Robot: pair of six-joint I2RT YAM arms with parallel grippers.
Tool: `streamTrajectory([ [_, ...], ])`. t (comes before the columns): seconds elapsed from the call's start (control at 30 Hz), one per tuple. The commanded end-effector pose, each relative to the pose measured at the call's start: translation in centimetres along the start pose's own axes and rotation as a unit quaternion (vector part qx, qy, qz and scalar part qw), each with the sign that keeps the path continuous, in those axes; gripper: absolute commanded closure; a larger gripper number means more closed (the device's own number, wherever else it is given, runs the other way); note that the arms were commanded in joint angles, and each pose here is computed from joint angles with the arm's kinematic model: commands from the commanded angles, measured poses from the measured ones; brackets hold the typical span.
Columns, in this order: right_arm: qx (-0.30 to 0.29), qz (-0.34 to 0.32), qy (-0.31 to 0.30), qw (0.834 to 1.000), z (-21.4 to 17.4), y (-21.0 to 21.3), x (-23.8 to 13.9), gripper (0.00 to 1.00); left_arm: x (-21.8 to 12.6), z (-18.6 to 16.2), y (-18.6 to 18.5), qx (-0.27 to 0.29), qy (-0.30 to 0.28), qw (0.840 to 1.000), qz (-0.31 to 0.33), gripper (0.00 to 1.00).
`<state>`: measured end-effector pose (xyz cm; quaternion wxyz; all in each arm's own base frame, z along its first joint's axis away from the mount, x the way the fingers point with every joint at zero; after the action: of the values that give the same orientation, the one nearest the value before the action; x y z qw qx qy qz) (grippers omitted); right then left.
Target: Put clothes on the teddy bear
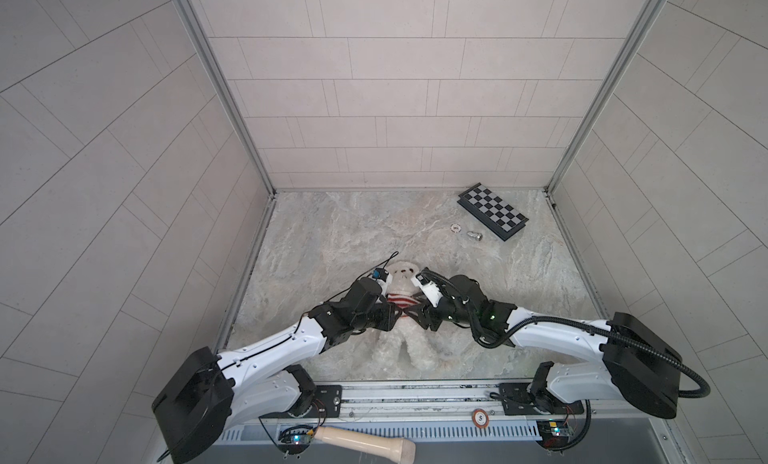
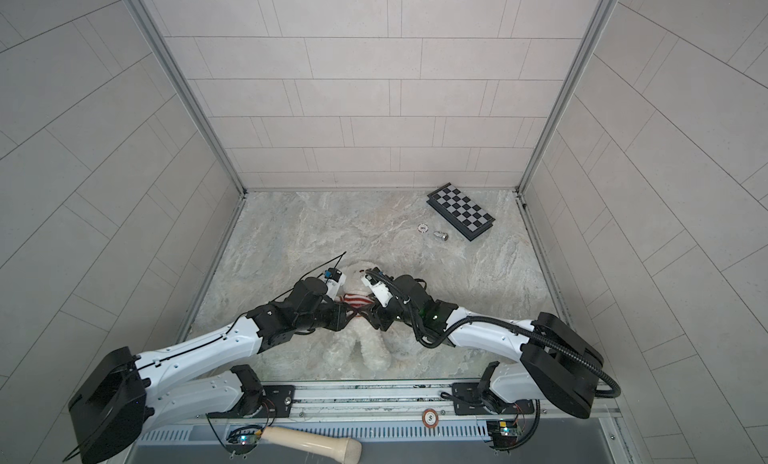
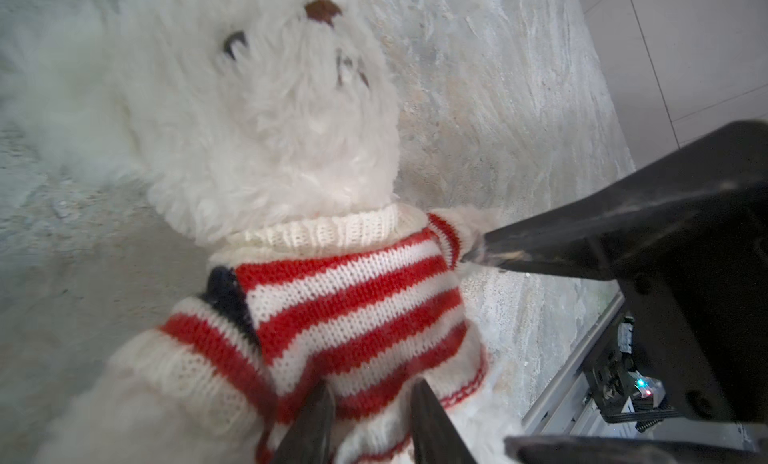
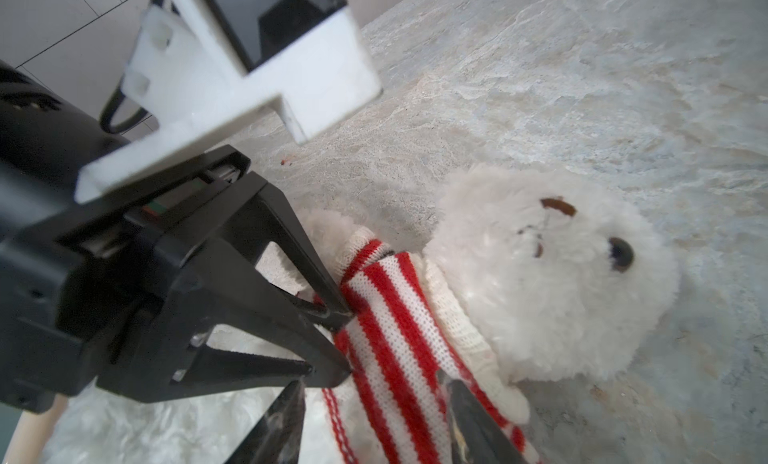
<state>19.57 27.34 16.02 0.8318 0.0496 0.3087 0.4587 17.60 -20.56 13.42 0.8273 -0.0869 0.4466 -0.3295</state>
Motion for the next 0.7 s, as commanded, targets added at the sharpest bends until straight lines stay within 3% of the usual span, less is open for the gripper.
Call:
streamTrajectory([
  [0.0, 0.01, -0.002, 0.014, 1.0, -1.2, -0.1, 0.1, 0.44, 0.1, -0.6, -0.3, -0.011, 0.001, 1.0, -0.018, 0.68],
  [0.17, 0.019, -0.024, 0.026, 0.999, -2.8, -0.9, 0.2, 0.5, 0.0, -1.5, -0.4, -0.017, 0.007, 1.0, -0.025, 0.7],
  [0.53, 0.015, -0.038, 0.051, 0.998, -5.3, -0.8, -0.6, 0.87, -0.8, -2.3, -1.0, -0.024, -0.004, 0.998, -0.061, 0.66],
  [0.67, 0.006, -0.046, 0.053, 0.997, -5.7, -0.9, -1.3, 0.88, -2.2, -1.7, -0.3, -0.029, -0.018, 0.997, -0.063, 0.6],
])
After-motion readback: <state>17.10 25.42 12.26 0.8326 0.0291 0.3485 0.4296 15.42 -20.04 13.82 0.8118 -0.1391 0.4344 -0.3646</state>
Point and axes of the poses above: each gripper's point midway between its finger pads, its own x axis out along the fingers, its own y axis along the line the jaws close on, z = x × y, the point moved 6 cm from there along -x, back along the fingers, and after that the axes turned 6 degrees about x, right-handed, at the moved point
